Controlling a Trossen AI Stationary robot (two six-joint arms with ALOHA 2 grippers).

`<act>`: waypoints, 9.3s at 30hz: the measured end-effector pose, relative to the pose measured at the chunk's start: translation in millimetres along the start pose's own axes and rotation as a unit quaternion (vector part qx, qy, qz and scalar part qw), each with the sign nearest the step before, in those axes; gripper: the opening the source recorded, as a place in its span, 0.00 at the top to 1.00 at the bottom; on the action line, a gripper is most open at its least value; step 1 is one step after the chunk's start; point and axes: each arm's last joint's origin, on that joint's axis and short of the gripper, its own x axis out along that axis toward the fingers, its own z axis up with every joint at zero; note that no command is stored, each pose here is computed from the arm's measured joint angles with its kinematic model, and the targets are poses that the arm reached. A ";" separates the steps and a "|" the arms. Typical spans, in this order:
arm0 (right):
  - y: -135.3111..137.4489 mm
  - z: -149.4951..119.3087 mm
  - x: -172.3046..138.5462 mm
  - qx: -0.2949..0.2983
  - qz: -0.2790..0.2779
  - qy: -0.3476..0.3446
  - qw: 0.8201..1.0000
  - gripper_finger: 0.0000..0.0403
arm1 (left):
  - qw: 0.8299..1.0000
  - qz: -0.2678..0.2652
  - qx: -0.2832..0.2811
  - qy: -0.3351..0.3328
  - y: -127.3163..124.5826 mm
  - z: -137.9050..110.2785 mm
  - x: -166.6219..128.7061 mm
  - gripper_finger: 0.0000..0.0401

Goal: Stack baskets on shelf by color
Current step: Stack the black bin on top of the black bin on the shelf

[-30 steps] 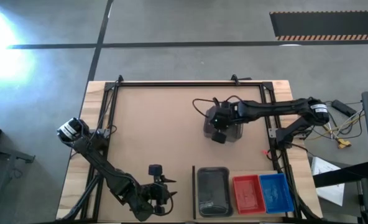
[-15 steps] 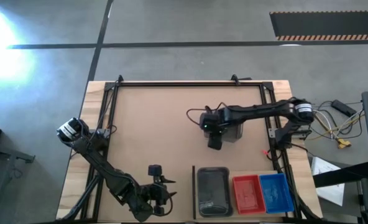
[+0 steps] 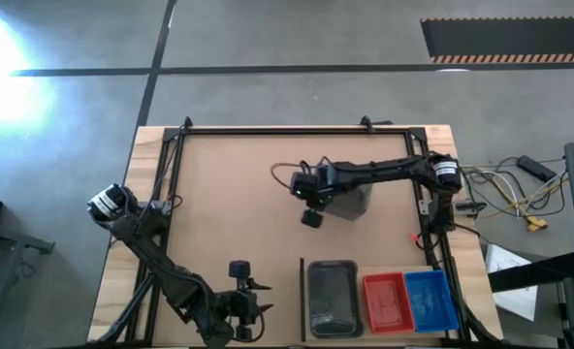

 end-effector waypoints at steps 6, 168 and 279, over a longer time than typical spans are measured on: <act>-3.2 51.0 -1.2 0.088 0.080 -0.086 0.989 0.98 | 1.000 0.006 0.010 -0.012 -6.7 -4.6 -9.2 0.56; 282.5 -317.8 -175.6 -0.111 0.033 -0.432 0.894 0.87 | 0.949 0.017 0.004 0.315 147.6 -8.6 113.3 0.97; 275.4 -231.4 -128.5 -0.135 0.036 -0.247 0.959 0.87 | 0.997 0.004 0.011 0.077 -11.1 104.9 19.4 0.51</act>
